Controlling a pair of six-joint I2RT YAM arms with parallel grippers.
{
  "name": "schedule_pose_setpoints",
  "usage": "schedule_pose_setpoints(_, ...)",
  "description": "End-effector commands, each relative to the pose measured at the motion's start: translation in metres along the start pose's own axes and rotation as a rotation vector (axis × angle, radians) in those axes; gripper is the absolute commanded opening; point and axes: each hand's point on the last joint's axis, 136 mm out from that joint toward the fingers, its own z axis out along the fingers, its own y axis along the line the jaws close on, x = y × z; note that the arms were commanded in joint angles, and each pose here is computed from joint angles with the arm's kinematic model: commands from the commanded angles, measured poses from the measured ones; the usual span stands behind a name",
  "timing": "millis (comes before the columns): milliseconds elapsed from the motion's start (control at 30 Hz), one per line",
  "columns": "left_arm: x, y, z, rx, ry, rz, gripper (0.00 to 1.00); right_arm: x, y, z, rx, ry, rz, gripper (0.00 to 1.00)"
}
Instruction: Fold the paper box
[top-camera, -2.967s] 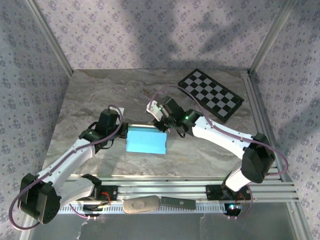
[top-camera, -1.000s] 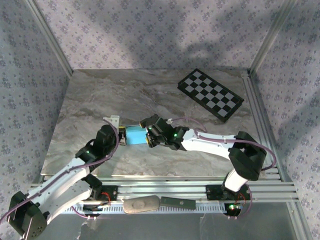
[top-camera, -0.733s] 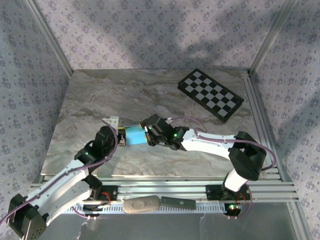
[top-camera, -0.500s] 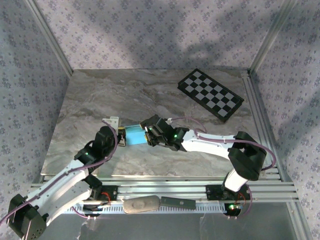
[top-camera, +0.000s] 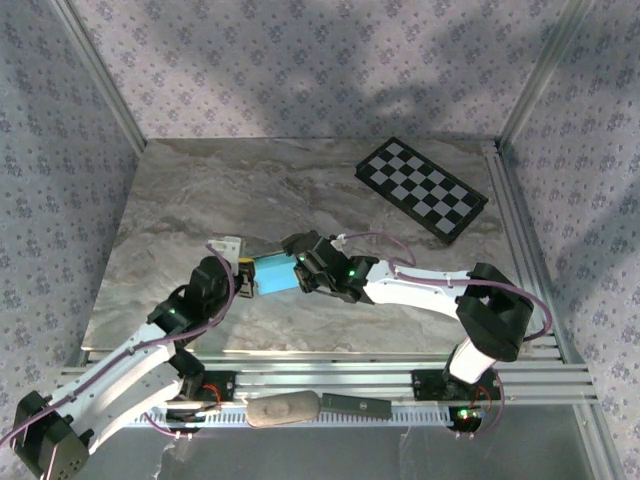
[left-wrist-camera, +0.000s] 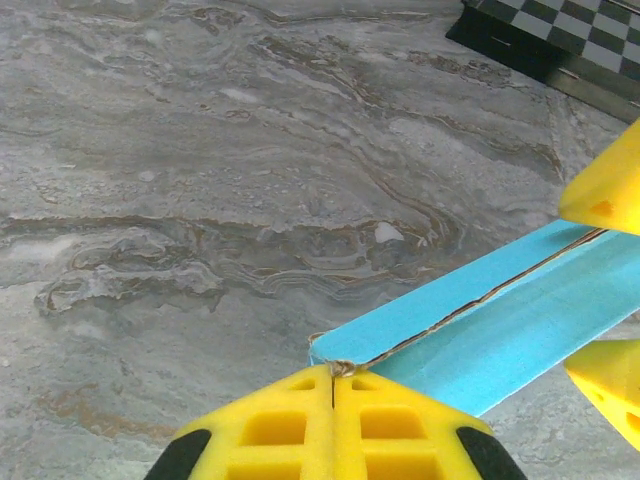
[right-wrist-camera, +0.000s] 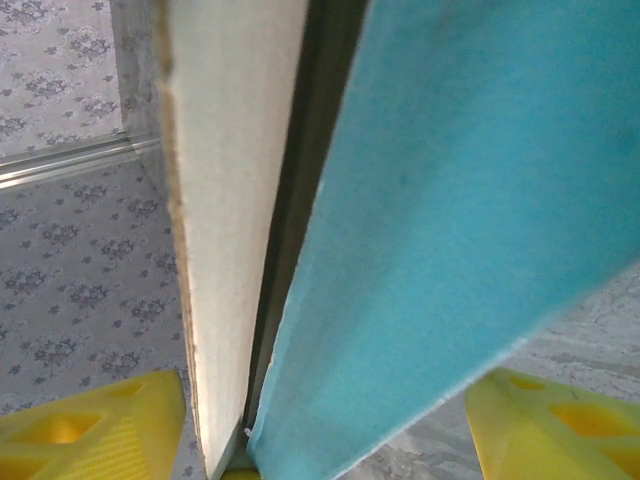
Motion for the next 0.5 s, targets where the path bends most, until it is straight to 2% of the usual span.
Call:
schedule_pose_setpoints(0, -0.002, -0.003, 0.0, 0.005, -0.016, 0.019, 0.0, -0.007, 0.0, 0.003, 0.013, -0.025, 0.003, 0.75)
schedule_pose_setpoints(467, -0.002, -0.013, -0.004, 0.027, -0.043, 0.075, 0.0, -0.012, -0.003, 0.014, 0.001, -0.03, 0.062, 0.51)
